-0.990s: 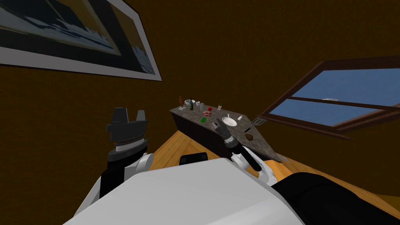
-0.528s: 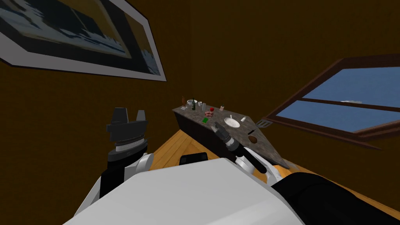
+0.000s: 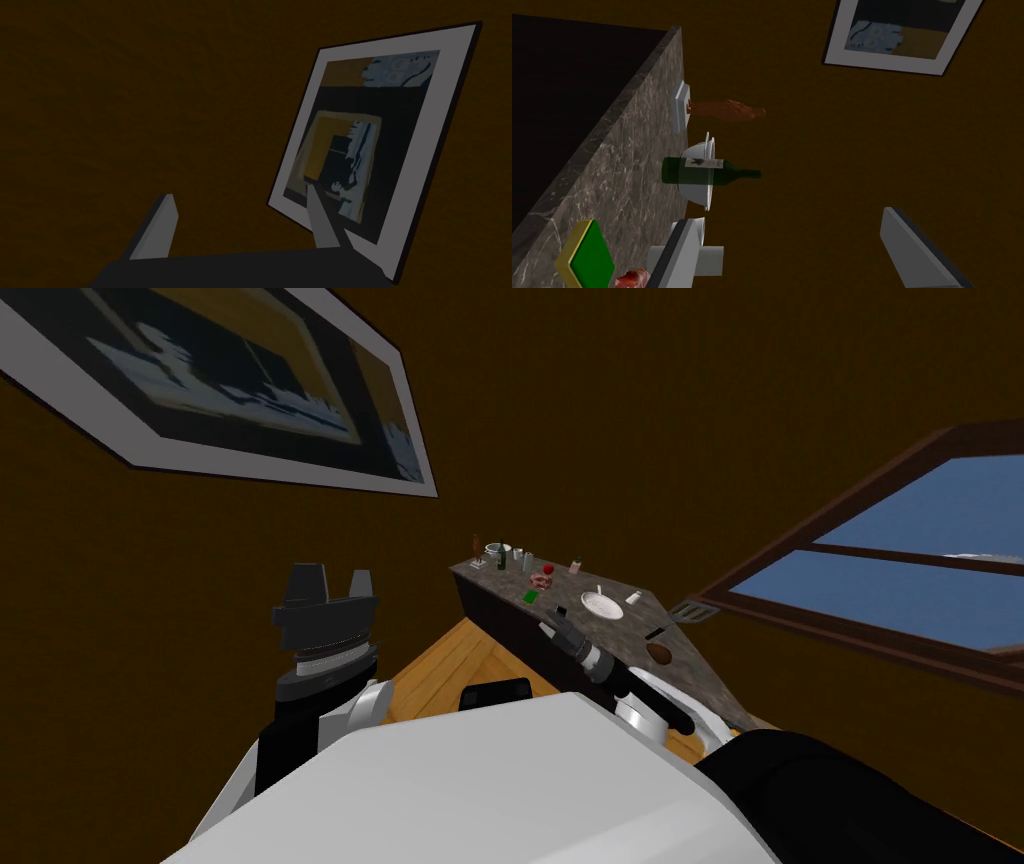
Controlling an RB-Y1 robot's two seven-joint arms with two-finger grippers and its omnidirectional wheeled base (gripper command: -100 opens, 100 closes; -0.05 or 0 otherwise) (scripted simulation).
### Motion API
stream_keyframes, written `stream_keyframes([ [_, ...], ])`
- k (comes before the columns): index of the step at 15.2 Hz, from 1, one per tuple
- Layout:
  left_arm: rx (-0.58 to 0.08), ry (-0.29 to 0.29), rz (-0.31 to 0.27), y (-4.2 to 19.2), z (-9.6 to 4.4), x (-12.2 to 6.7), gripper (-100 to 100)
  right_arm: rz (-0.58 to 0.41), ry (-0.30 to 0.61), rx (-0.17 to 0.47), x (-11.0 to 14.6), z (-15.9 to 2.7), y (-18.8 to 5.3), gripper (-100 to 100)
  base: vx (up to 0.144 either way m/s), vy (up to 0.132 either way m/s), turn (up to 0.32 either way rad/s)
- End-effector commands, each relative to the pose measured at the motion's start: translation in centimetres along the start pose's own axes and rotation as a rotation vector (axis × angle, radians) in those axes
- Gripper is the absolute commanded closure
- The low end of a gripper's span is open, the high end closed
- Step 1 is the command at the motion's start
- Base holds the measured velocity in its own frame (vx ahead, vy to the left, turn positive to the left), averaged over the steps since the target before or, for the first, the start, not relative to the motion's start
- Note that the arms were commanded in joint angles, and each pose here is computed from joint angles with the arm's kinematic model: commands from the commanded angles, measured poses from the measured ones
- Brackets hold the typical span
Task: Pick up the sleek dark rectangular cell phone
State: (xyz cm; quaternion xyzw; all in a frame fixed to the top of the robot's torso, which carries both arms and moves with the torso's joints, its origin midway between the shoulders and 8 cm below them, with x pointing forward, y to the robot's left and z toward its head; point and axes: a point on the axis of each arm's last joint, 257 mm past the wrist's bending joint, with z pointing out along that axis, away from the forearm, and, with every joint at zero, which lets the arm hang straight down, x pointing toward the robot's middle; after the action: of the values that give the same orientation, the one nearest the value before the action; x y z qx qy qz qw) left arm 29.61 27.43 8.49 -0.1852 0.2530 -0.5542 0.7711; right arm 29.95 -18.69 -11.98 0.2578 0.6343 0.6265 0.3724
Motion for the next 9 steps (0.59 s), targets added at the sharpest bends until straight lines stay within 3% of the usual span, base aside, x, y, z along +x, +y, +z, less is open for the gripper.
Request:
stream_keyframes([
  [1,0.0,0.0,0.0,0.0,0.0,0.0,0,0.055,0.022,0.066,0.6,-0.8,-1.8,-100,-0.015,0.011,0.187],
  [4,0.0,0.0,0.0,0.0,0.0,0.0,0,0.03,0.063,0.098,1.0,-1.1,-2.2,-100,-0.012,0.006,0.081],
  [5,0.0,0.0,0.0,0.0,0.0,0.0,0,0.084,0.071,0.151,1.5,-1.9,-3.6,-100,-0.01,0.012,0.181],
  [8,0.0,0.0,0.0,0.0,0.0,0.0,0,0.062,0.106,0.179,1.8,-2.2,-4.0,-100,-0.01,0.004,0.091],
  [9,0.0,0.0,0.0,0.0,0.0,0.0,0,0.115,0.113,0.236,2.3,-3.1,-5.3,-100,-0.011,0.009,0.17],
])
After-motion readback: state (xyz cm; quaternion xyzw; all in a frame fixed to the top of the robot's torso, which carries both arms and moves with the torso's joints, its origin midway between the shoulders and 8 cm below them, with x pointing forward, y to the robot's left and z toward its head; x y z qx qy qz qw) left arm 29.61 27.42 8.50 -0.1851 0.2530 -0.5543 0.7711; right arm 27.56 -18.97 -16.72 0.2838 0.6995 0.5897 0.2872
